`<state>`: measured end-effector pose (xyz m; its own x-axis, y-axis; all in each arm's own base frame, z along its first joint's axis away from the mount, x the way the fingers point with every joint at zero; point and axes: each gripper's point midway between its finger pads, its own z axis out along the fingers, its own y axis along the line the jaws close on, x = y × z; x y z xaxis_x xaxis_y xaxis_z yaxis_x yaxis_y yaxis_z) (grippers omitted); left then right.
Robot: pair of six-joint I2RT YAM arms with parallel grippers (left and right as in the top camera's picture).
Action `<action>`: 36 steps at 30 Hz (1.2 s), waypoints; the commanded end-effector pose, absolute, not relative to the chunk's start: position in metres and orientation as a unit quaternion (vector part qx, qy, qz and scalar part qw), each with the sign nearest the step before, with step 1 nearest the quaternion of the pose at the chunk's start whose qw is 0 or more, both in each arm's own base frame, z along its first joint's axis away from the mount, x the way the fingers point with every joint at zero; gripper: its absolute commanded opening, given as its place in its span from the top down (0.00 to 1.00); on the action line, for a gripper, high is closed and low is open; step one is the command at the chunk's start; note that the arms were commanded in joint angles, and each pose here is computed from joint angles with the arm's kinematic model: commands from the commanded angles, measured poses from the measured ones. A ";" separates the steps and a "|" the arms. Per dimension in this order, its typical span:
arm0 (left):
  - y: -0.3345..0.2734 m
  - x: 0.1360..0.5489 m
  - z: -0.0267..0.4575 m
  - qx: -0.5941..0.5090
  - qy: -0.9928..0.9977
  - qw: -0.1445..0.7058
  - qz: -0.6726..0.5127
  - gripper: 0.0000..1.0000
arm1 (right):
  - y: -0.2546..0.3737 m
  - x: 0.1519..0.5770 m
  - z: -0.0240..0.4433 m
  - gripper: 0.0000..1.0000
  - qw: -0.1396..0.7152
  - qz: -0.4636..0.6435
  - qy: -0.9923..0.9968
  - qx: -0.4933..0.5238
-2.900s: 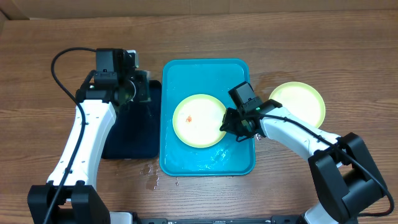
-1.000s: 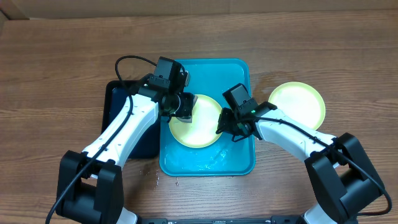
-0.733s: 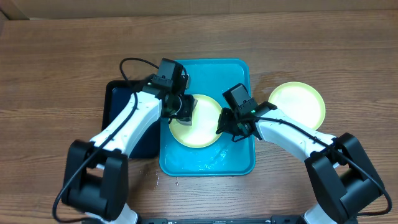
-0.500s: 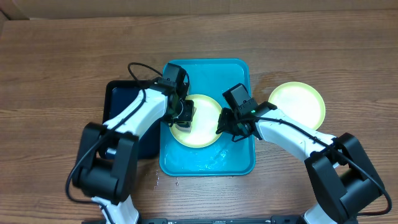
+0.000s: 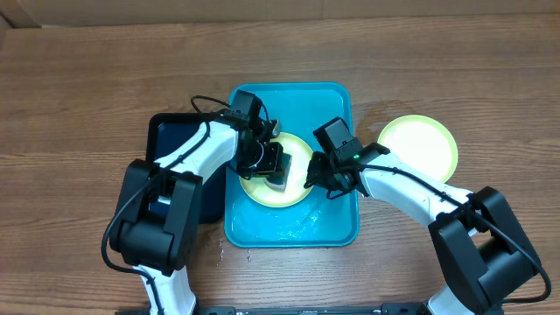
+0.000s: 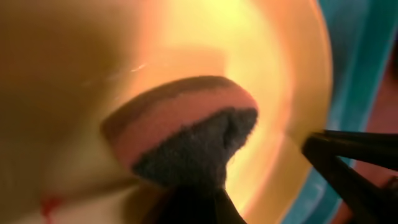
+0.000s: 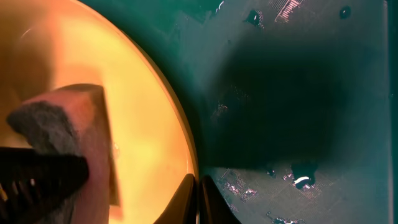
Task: Clean dirty plates on tray and stack at the side
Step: 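Scrub the yellow plate surface with the sponge in the left gripper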
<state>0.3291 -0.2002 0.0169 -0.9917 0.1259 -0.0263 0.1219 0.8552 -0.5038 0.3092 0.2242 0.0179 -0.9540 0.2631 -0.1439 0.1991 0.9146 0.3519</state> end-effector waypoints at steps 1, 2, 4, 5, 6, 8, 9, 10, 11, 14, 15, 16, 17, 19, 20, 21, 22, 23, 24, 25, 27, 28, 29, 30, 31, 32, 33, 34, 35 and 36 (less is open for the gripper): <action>-0.218 0.351 0.059 -0.084 -0.943 -0.032 0.320 0.96 | 0.223 0.306 0.012 0.96 0.090 0.162 0.976 0.118; -0.216 0.359 0.070 -0.087 -0.943 -0.050 0.317 0.96 | 0.223 0.306 0.012 0.96 0.090 0.162 0.976 0.118; -0.211 0.371 0.086 -0.090 -0.948 -0.085 0.295 0.96 | 0.223 0.306 0.012 0.96 0.090 0.162 0.976 0.118; -0.206 0.376 0.091 -0.090 -0.951 -0.100 0.279 0.96 | 0.223 0.306 0.012 0.96 0.090 0.162 0.976 0.118; -0.202 0.379 0.094 -0.089 -0.955 -0.111 0.261 0.96 | 0.223 0.306 0.012 0.96 0.090 0.162 0.976 0.118; -0.191 0.381 0.092 -0.086 -0.964 -0.124 0.220 0.96 | 0.223 0.306 0.012 0.96 0.090 0.162 0.976 0.118; -0.184 0.382 0.088 -0.084 -0.969 -0.126 0.193 0.96 | 0.223 0.306 0.012 0.96 0.090 0.162 0.976 0.118; -0.180 0.381 0.085 -0.085 -0.973 -0.127 0.173 0.96 | 0.223 0.306 0.012 0.96 0.090 0.162 0.976 0.118; -0.172 0.380 0.077 -0.085 -0.978 -0.127 0.141 0.96 | 0.223 0.306 0.012 0.96 0.090 0.162 0.976 0.118; -0.160 0.375 0.060 -0.087 -0.985 -0.121 0.092 0.96 | 0.223 0.306 0.012 0.96 0.090 0.162 0.976 0.118; -0.158 0.373 0.056 -0.090 -0.985 -0.117 0.086 0.96 | 0.223 0.306 0.012 0.96 0.090 0.162 0.976 0.118; -0.157 0.371 0.051 -0.094 -0.986 -0.113 0.080 0.96 | 0.223 0.306 0.012 0.96 0.090 0.162 0.976 0.118; -0.156 0.370 0.047 -0.097 -0.986 -0.110 0.079 0.96 | 0.223 0.306 0.012 0.96 0.090 0.162 0.976 0.118; -0.155 0.367 0.038 -0.099 -0.986 -0.108 0.079 0.96 | 0.223 0.306 0.012 0.96 0.090 0.162 0.976 0.118; -0.155 0.366 0.032 -0.099 -0.986 -0.108 0.078 0.96 | 0.223 0.306 0.012 0.96 0.090 0.162 0.976 0.118; -0.154 0.365 0.027 -0.098 -0.986 -0.109 0.079 0.96 | 0.223 0.306 0.012 0.96 0.090 0.162 0.976 0.118; -0.154 0.364 0.022 -0.099 -0.986 -0.110 0.079 0.96 | 0.223 0.306 0.012 0.96 0.090 0.162 0.976 0.118; -0.153 0.362 0.017 -0.099 -0.986 -0.112 0.078 0.96 | 0.223 0.306 0.012 0.96 0.090 0.162 0.976 0.118; -0.152 0.361 0.011 -0.099 -0.986 -0.115 0.076 0.96 | 0.223 0.306 0.012 0.96 0.090 0.162 0.976 0.118; -0.151 0.359 0.006 -0.098 -0.985 -0.116 0.075 0.96 | 0.223 0.306 0.012 0.96 0.090 0.162 0.976 0.118; -0.149 0.355 -0.004 -0.094 -0.986 -0.118 0.077 0.96 | 0.223 0.306 0.012 0.96 0.090 0.162 0.976 0.118; -0.148 0.353 -0.007 -0.089 -0.986 -0.119 0.078 0.96 | 0.223 0.306 0.012 0.96 0.090 0.162 0.976 0.118; -0.151 0.348 -0.012 -0.077 -0.986 -0.114 0.090 0.96 | 0.223 0.306 0.012 0.96 0.090 0.162 0.976 0.118; -0.154 0.345 -0.013 -0.073 -0.986 -0.109 0.101 0.96 | 0.223 0.306 0.012 0.96 0.090 0.162 0.976 0.118; -0.160 0.342 -0.014 -0.071 -0.985 -0.103 0.119 0.96 | 0.223 0.306 0.012 0.96 0.090 0.162 0.976 0.118; -0.166 0.338 -0.013 -0.074 -0.983 -0.097 0.139 0.96 | 0.223 0.306 0.012 0.96 0.090 0.162 0.976 0.118; -0.173 0.336 -0.012 -0.076 -0.980 -0.093 0.159 0.96 | 0.223 0.306 0.012 0.96 0.090 0.162 0.976 0.118; -0.180 0.334 -0.010 -0.080 -0.976 -0.089 0.182 0.96 | 0.223 0.306 0.012 0.96 0.090 0.162 0.976 0.118; -0.191 0.333 -0.005 -0.085 -0.970 -0.085 0.213 0.96 | 0.223 0.306 0.012 0.96 0.090 0.162 0.976 0.118; -0.199 0.332 -0.001 -0.090 -0.963 -0.085 0.238 0.96 | 0.223 0.306 0.012 0.96 0.090 0.162 0.976 0.118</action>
<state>0.3635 -0.1657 0.0089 -0.9442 0.1179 -0.3076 0.1991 0.9481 -0.2479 0.3088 0.2242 0.0178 -0.9543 0.2629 -0.1417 0.1997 0.9145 0.3519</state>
